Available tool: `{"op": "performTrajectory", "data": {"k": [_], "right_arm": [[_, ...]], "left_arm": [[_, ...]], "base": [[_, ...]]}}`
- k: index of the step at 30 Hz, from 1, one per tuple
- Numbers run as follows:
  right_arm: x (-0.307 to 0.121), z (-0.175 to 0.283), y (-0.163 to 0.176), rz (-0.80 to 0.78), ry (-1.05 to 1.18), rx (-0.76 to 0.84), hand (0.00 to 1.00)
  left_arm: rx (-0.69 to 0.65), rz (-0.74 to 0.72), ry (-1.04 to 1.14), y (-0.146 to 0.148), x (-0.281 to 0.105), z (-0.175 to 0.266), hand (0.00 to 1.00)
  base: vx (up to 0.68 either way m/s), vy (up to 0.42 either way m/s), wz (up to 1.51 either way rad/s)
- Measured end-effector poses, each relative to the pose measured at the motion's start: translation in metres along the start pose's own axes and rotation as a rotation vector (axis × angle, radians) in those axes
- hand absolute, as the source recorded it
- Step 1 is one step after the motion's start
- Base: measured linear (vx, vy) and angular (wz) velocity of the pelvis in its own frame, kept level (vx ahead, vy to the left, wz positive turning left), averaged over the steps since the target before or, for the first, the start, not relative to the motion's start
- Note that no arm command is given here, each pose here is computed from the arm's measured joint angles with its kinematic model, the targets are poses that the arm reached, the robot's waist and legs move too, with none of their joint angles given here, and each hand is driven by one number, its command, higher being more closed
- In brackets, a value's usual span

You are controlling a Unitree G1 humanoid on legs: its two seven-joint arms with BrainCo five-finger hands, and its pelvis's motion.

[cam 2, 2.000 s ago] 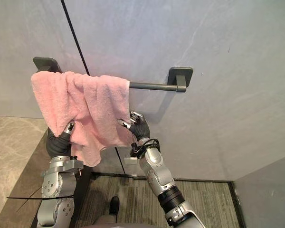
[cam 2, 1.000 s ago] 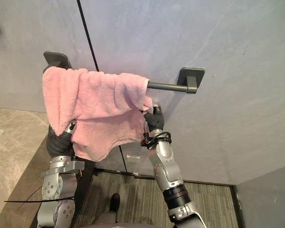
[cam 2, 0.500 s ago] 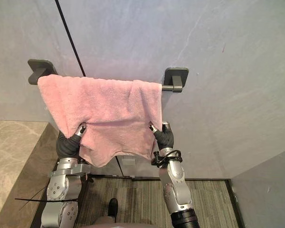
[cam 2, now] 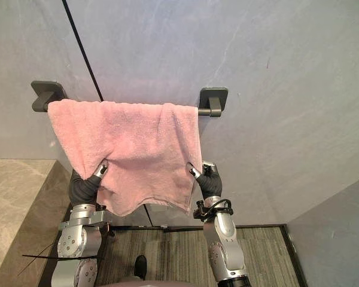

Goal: Organize washtable

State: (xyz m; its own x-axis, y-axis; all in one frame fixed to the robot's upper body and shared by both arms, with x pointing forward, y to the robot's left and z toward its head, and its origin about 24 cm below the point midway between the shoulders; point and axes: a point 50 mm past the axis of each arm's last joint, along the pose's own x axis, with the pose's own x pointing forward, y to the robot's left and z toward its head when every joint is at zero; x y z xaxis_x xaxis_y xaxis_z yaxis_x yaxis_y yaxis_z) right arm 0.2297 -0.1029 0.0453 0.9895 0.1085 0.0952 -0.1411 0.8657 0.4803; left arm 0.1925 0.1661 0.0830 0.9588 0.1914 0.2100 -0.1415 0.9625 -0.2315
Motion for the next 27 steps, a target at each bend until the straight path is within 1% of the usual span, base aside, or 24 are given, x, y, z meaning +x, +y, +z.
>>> {"op": "performTrajectory", "data": {"k": [10,14,18,21,23,27], "right_arm": [[-0.013,-0.02,0.006,0.043,0.105,0.004,0.0],[-0.016,-0.028,0.004,0.05,0.144,-0.025,0.0],[-0.034,-0.043,-0.003,0.036,0.229,-0.077,0.0],[-0.059,-0.063,-0.007,0.043,0.361,-0.097,0.0],[-0.082,-0.075,-0.01,0.059,0.455,-0.112,0.0],[-0.107,-0.083,-0.017,0.06,0.552,-0.122,0.0]], "left_arm": [[0.08,0.035,0.109,0.012,-0.01,-0.023,0.0],[0.12,0.049,0.181,0.017,-0.014,-0.039,0.0],[0.163,0.078,0.347,0.032,-0.026,-0.069,0.0],[0.223,0.106,0.485,0.044,-0.041,-0.09,0.0],[0.27,0.123,0.592,0.052,-0.059,-0.105,0.0],[0.298,0.152,0.714,0.061,-0.085,-0.12,0.0]], "base": [[0.0,0.0,0.0],[0.0,0.0,0.0],[0.0,-0.003,-0.01],[0.0,-0.017,-0.09],[0.01,-0.016,-0.07],[0.01,-0.006,-0.1]]}}
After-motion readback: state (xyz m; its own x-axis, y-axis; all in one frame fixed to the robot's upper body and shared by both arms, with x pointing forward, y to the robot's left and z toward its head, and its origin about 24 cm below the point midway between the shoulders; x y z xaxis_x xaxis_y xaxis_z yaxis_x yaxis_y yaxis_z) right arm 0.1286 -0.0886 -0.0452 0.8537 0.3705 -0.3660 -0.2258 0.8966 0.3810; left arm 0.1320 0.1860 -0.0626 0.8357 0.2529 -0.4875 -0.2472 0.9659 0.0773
